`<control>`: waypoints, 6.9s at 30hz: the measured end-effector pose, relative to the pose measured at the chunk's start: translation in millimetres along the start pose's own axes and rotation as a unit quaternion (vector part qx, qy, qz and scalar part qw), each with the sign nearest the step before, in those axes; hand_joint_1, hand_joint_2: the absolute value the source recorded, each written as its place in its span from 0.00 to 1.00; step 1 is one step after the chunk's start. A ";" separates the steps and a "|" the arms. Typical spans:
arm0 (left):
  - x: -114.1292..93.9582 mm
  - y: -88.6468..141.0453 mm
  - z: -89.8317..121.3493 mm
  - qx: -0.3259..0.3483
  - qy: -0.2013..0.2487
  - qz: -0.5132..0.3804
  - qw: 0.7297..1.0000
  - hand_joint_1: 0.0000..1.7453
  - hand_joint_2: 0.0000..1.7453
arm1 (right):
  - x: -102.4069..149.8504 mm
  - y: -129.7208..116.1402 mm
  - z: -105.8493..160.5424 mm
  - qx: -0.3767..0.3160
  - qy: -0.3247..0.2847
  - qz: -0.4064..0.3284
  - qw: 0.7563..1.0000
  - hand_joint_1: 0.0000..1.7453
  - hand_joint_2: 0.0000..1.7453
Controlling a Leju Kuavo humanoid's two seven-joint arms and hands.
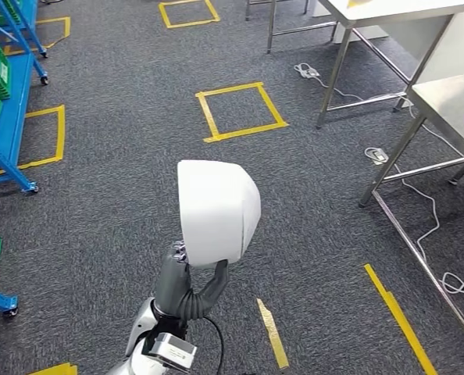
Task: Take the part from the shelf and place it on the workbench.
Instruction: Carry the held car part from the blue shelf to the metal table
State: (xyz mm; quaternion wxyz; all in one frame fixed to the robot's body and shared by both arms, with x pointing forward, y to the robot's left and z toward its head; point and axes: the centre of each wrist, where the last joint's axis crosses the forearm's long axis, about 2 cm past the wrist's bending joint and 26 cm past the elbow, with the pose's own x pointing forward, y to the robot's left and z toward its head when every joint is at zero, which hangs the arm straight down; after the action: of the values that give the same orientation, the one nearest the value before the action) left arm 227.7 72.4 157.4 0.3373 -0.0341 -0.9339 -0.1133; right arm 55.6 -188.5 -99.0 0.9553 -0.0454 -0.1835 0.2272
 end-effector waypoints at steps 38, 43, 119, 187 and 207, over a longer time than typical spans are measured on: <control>-0.5 0.7 0.6 0.008 0.001 -0.007 1.000 1.00 1.00 | -0.3 -2.9 -0.6 -0.016 0.015 0.004 1.000 0.00 0.00; -0.8 1.2 0.8 0.010 0.002 -0.008 1.000 1.00 1.00 | 0.2 -3.2 -0.8 -0.015 0.012 0.005 1.000 0.00 0.00; -1.5 2.1 3.7 0.022 0.020 0.028 0.999 1.00 1.00 | -2.5 -1.2 0.1 -0.009 0.016 0.012 1.000 0.00 0.00; -1.2 2.3 3.3 0.015 0.015 0.026 0.999 1.00 1.00 | -0.8 -3.4 -0.8 -0.008 0.007 0.021 1.000 0.00 0.00; -1.5 3.0 3.6 0.016 0.015 0.024 0.999 1.00 1.00 | 1.0 -1.6 -0.5 -0.004 0.005 0.014 1.000 0.00 0.00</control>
State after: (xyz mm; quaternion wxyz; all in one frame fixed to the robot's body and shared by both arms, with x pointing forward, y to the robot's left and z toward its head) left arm 227.0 76.2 154.3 0.3544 -0.0498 -0.9293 -0.0909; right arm 57.3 -189.5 -98.9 0.9529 -0.0526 -0.1789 0.2393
